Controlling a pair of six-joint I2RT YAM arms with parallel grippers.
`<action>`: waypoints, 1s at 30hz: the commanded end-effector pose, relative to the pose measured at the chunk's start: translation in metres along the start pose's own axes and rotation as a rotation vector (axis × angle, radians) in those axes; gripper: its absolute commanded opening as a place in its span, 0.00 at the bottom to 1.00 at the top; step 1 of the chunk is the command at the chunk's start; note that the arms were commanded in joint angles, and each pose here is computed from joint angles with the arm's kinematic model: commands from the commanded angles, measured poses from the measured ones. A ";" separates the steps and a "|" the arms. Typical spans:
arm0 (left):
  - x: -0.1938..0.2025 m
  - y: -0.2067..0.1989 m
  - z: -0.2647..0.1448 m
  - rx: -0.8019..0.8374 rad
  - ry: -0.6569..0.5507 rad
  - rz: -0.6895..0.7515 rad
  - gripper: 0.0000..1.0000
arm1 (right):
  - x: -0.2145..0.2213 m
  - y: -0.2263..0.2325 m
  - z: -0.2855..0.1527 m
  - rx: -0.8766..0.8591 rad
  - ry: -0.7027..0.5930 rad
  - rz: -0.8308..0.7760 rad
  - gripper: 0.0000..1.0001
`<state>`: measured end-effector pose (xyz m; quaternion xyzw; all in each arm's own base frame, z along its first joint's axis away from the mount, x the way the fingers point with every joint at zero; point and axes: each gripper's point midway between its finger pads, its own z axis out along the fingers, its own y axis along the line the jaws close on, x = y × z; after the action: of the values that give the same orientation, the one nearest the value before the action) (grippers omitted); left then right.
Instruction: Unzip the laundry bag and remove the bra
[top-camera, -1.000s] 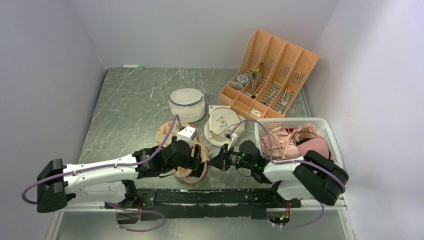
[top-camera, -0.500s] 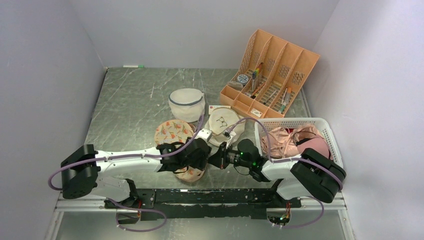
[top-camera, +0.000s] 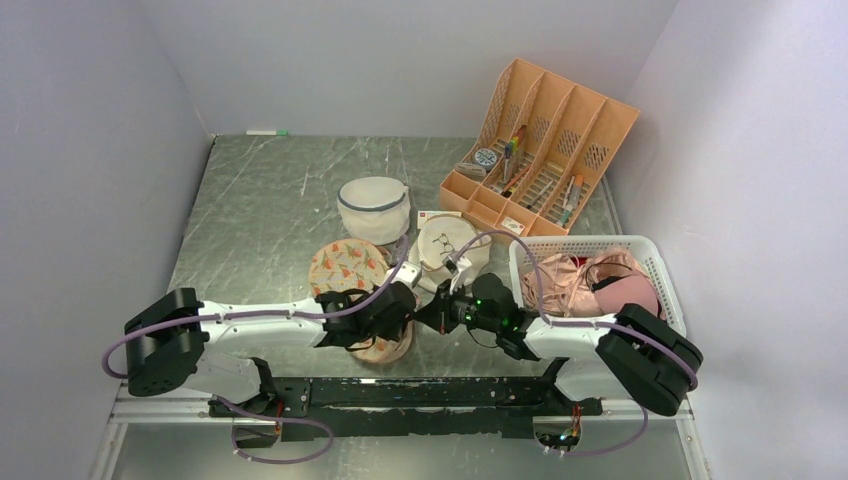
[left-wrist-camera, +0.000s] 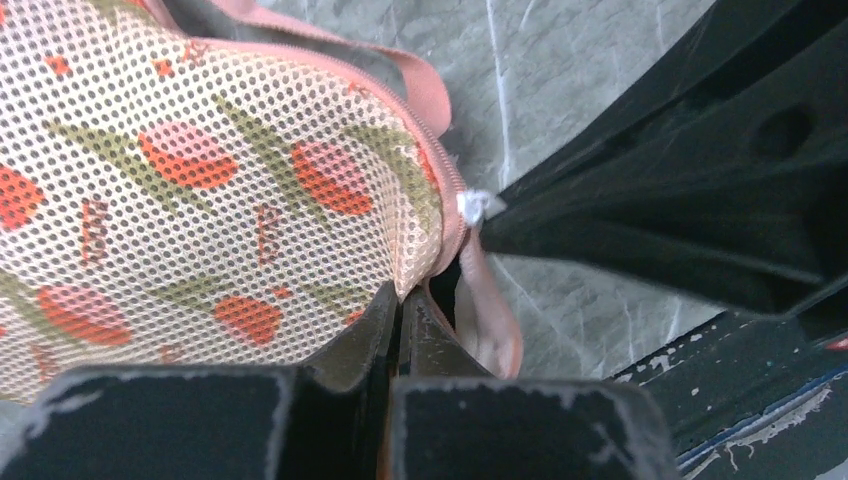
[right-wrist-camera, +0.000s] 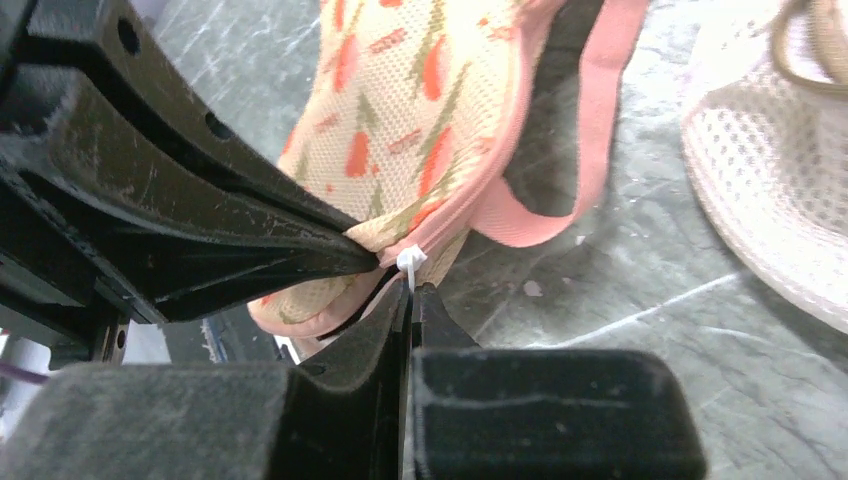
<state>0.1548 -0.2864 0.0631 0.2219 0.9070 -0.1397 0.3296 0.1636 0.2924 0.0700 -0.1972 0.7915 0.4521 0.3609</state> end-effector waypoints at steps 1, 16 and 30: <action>0.030 0.010 0.002 0.000 0.052 -0.035 0.07 | -0.029 -0.021 0.004 0.114 -0.073 -0.035 0.00; 0.020 0.017 -0.012 -0.024 0.029 -0.034 0.15 | -0.040 -0.040 0.013 0.057 -0.001 0.016 0.00; -0.030 -0.021 -0.019 0.103 -0.090 -0.054 0.82 | -0.024 0.005 -0.009 -0.098 0.002 0.043 0.00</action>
<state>0.1512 -0.2875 0.0881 0.1984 0.8999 -0.1820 0.3432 0.1841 0.2806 0.0780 -0.1934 0.7950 0.4664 0.3362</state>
